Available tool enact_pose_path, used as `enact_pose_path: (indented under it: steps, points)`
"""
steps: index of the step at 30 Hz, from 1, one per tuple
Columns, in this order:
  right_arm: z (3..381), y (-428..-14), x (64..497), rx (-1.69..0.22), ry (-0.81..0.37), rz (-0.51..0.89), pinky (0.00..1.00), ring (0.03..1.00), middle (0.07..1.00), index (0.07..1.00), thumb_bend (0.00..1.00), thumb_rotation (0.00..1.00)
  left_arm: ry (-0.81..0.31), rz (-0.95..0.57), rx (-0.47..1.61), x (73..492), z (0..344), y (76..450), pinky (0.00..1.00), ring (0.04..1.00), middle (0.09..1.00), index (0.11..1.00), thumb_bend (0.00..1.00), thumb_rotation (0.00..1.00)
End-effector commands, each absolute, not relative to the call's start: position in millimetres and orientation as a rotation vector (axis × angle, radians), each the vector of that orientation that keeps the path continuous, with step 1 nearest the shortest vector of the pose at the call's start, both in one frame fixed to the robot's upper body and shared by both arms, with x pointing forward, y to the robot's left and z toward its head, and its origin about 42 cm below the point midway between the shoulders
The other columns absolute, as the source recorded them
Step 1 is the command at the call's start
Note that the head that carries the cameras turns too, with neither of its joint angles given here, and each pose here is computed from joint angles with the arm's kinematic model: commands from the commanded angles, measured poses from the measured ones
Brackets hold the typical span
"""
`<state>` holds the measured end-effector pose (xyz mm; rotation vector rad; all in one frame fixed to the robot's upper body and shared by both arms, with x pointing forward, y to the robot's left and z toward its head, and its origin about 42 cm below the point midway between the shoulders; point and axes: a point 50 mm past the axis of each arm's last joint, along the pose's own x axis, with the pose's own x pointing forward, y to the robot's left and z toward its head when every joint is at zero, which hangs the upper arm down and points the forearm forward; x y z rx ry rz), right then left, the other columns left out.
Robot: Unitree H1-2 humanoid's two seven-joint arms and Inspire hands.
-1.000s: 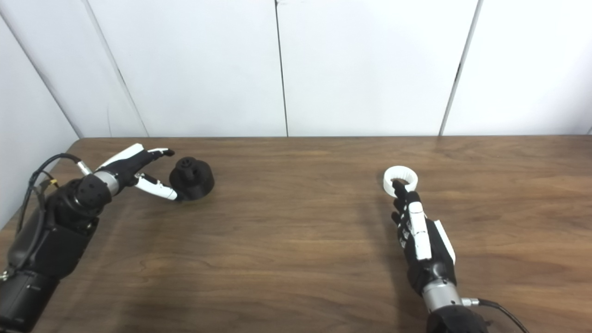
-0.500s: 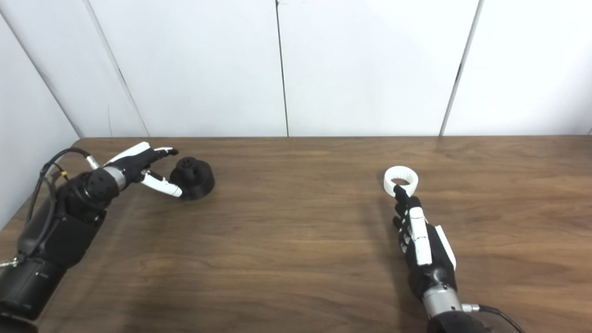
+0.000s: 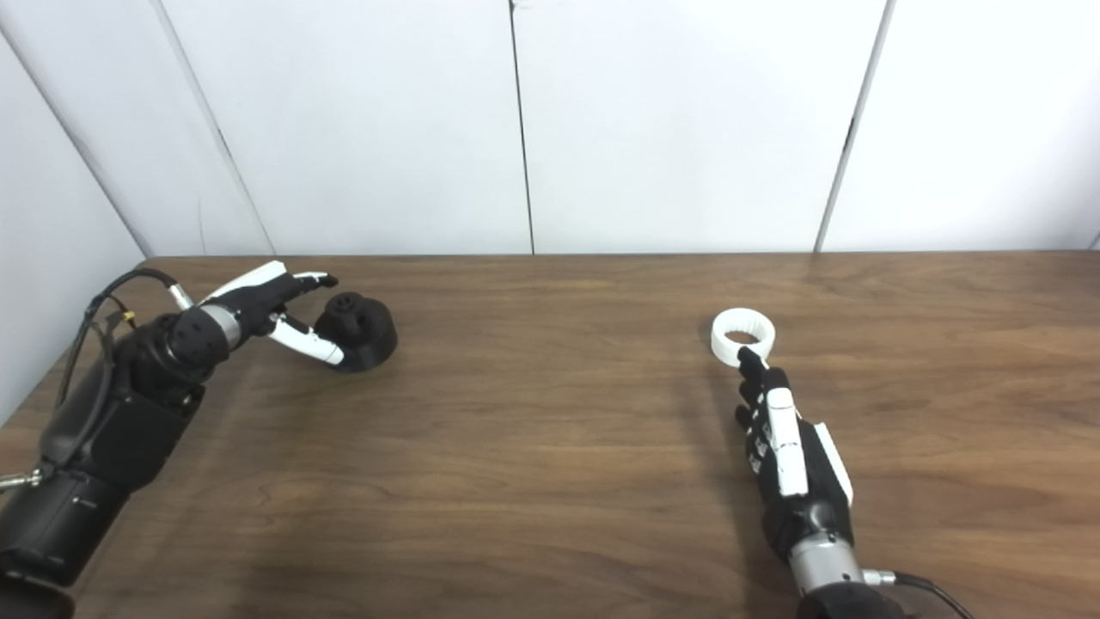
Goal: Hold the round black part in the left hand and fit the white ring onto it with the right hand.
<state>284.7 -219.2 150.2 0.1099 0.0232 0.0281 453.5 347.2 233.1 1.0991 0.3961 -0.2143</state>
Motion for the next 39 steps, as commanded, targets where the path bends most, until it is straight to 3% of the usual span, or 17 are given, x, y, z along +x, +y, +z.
enact_pose_path:
  steps: [1,8,39]
  points:
    - [169.6,-216.4,288.6,0.120,-0.077,0.035,1.00,1.000,0.982,0.941,0.52,1.00,0.310,-0.154,1.118,467.6,271.4,348.3,0.97,1.000,1.000,0.960,1.00,0.26]
    - [170.4,-217.6,289.7,0.118,-0.084,0.025,1.00,0.999,0.974,0.931,0.53,1.00,0.303,-0.167,1.113,467.0,273.1,346.4,1.00,1.000,1.000,0.960,1.00,0.22]
    - [174.8,-220.6,288.6,0.116,-0.089,0.027,1.00,1.000,0.972,0.932,0.50,1.00,0.282,-0.207,1.207,471.2,258.3,343.6,0.96,1.000,1.000,0.923,1.00,0.22]
